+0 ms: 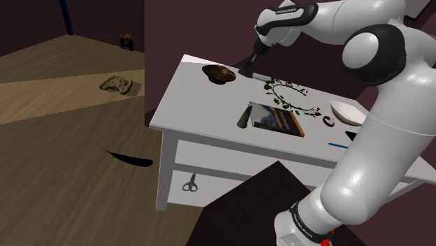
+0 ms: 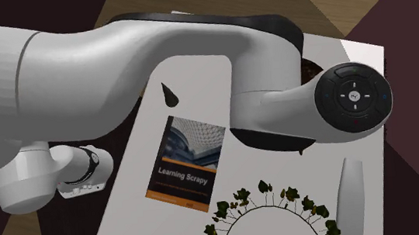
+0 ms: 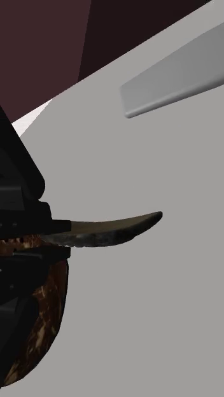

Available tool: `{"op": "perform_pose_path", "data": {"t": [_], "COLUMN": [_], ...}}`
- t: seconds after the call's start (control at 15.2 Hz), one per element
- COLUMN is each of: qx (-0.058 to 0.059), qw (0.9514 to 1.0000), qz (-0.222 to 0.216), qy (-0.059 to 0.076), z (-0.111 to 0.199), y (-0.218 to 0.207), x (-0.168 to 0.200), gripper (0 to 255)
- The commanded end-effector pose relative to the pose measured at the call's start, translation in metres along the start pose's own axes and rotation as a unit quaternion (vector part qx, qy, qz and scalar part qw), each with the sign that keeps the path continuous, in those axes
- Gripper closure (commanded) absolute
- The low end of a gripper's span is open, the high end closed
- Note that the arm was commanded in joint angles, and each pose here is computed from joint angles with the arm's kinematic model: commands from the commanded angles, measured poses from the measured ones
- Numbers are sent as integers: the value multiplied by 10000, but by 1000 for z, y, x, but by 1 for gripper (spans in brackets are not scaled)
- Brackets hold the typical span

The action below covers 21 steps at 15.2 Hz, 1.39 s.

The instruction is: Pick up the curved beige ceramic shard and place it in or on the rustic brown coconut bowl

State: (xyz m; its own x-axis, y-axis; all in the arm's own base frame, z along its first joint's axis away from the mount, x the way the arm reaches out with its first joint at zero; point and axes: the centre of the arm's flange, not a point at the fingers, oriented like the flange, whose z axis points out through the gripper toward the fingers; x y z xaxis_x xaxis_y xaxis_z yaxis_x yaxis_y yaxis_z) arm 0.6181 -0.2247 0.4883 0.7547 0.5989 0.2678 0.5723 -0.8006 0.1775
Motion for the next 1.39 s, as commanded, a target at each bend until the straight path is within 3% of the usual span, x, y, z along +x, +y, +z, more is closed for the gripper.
{"op": "perform_pose_path", "data": {"t": [0.0, 0.2, 0.99, 1.32], "qx": [2, 2, 2, 2], "qw": [10000, 10000, 10000, 10000], "qz": [1, 1, 1, 1], "qy": [-2, -2, -2, -2], "z": [-10, -24, 15, 40], "y": [2, 4, -49, -53], "x": [3, 7, 149, 142], "gripper": [255, 255, 255, 255]}}
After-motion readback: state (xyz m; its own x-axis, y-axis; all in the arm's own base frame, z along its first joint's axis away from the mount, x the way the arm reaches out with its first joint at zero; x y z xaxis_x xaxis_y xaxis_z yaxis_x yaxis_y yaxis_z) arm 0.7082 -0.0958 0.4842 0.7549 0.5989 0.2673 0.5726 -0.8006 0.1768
